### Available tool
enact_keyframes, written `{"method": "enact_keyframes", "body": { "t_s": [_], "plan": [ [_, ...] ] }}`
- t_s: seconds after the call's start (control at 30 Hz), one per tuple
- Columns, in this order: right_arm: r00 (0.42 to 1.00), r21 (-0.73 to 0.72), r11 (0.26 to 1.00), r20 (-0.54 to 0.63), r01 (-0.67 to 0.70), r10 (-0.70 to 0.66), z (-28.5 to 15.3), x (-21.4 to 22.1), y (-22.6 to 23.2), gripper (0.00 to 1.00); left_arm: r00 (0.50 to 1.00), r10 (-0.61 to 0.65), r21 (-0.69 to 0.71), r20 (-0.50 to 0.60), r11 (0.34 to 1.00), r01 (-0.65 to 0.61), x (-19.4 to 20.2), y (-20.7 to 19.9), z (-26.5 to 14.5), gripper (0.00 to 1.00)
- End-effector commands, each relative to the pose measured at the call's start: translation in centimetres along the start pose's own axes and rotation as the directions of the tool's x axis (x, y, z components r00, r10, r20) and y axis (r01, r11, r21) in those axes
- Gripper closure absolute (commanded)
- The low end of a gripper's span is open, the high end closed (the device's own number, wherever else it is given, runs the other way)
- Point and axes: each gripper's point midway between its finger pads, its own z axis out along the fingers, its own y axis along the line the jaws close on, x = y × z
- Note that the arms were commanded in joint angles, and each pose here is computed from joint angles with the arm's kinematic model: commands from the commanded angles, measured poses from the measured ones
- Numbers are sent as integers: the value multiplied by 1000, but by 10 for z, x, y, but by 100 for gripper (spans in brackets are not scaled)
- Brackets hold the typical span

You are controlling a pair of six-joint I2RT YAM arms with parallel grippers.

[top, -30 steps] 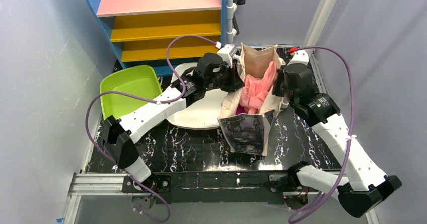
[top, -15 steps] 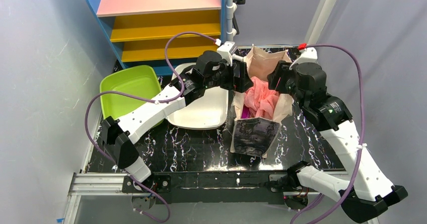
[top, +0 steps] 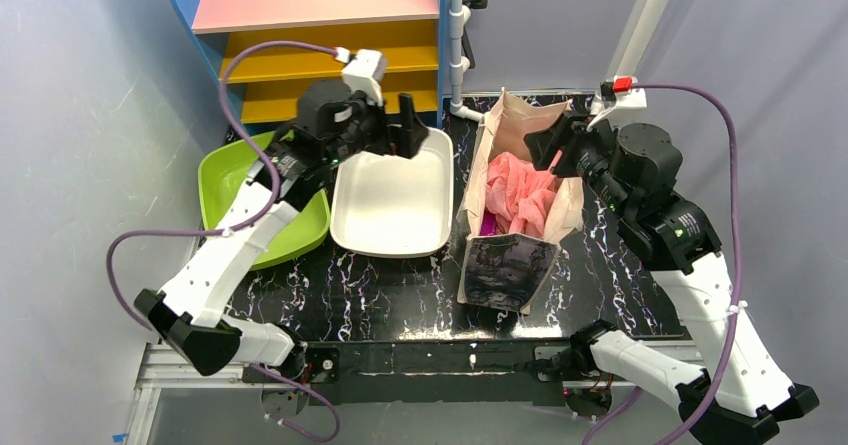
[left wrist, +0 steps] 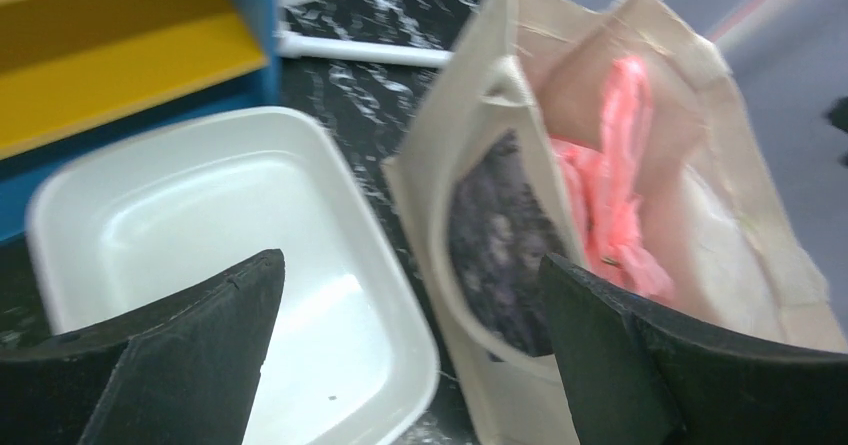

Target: Place the food into the grocery bag and tie it

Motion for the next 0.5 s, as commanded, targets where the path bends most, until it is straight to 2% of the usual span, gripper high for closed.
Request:
{"method": "enact_keyframes", "body": {
  "t_s": [0.0,0.1,0.23,0.47],
  "plan": [
    [995,-68,998,97,0,6,-5,-42,20,36,998,52,-171,19,984,-48,-2,51,-36,2],
    [994,-62,998,106,18,-11,-12,-52,21,36,996,77,-305,41,950,-61,7,87,-49,2],
    [992,-42,998,120,55,-50,-23,-59,16,35,994,56,-440,92,898,-10,13,130,-69,2],
    [975,-43,987,168,152,-143,-43,-55,8,35,990,23,-561,143,825,62,23,182,-88,2]
  ]
}}
